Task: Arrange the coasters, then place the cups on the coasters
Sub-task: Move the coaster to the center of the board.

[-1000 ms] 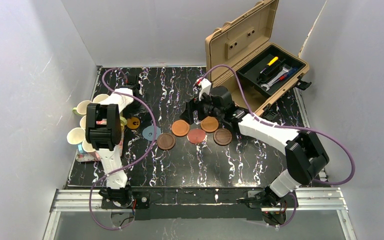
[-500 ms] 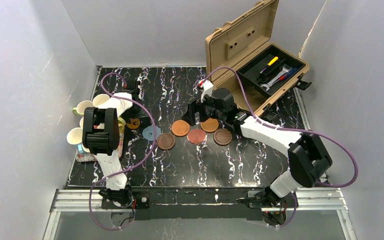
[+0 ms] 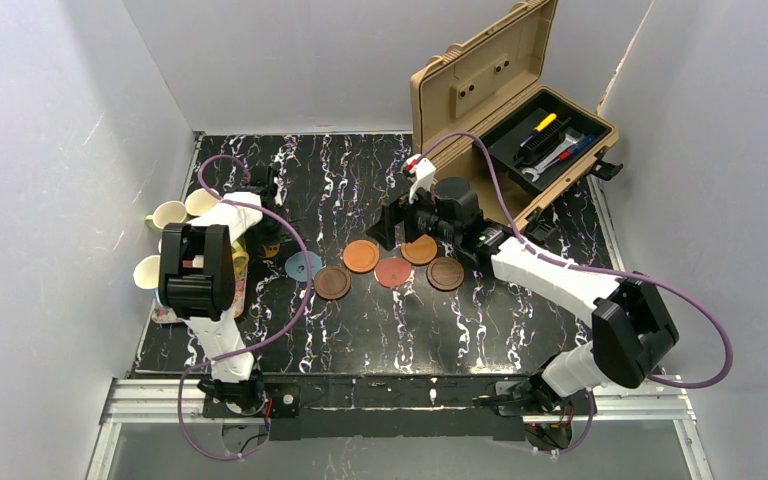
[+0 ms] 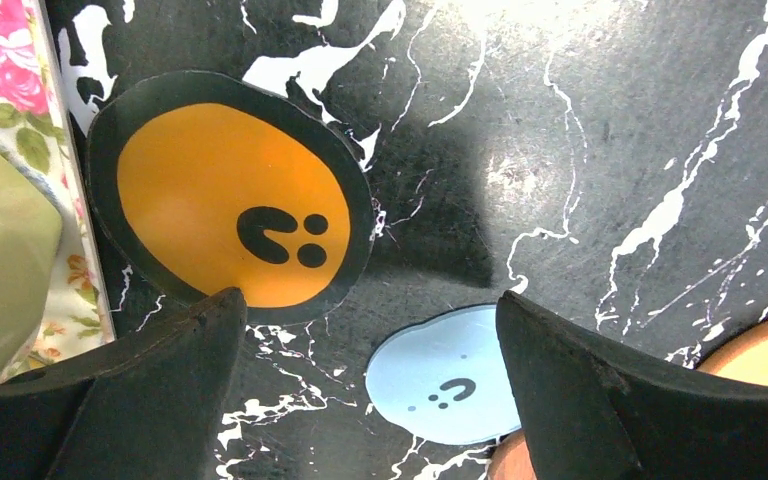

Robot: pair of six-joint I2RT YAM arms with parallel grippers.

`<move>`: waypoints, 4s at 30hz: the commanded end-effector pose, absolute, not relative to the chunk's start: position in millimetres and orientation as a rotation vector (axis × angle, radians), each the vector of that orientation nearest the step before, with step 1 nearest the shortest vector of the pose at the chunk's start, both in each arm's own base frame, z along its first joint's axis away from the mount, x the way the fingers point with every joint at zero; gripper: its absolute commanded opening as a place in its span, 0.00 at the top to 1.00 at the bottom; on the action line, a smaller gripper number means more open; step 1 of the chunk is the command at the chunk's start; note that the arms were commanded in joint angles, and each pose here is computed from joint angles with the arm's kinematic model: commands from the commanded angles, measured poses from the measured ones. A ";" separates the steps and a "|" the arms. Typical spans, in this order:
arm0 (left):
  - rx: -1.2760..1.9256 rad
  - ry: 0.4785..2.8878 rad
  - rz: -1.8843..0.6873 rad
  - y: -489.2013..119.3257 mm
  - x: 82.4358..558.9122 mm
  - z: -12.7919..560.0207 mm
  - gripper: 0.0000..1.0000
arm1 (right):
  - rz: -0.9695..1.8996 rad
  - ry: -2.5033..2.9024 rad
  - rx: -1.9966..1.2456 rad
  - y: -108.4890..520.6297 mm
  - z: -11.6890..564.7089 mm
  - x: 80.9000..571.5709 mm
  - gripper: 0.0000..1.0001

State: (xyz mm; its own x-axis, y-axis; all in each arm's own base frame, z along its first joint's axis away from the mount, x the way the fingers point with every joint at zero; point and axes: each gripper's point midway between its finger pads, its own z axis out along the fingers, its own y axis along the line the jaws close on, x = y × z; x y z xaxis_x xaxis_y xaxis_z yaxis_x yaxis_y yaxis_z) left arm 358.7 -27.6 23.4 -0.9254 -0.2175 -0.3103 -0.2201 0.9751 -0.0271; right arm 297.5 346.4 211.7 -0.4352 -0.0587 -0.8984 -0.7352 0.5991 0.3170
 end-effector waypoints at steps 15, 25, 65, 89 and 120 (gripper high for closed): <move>-0.267 2.719 0.034 -28.0 428.3 50.5 0.05 | 0.876 1.841 -0.609 337.6 221.5 296.3 0.02; -0.301 2.753 0.003 -22.5 428.1 31.0 0.04 | 0.903 1.857 -0.607 338.3 218.8 291.8 0.02; -0.323 2.692 -0.157 -32.9 409.4 40.3 0.05 | 0.883 1.863 -0.594 327.1 214.1 285.1 0.02; -0.296 2.793 -0.016 -16.2 403.2 11.9 0.05 | 0.889 1.875 -0.597 330.5 210.9 286.6 0.02; -0.387 2.867 -0.178 -37.4 333.2 2.7 0.06 | 0.881 1.854 -0.591 321.5 215.6 280.1 0.01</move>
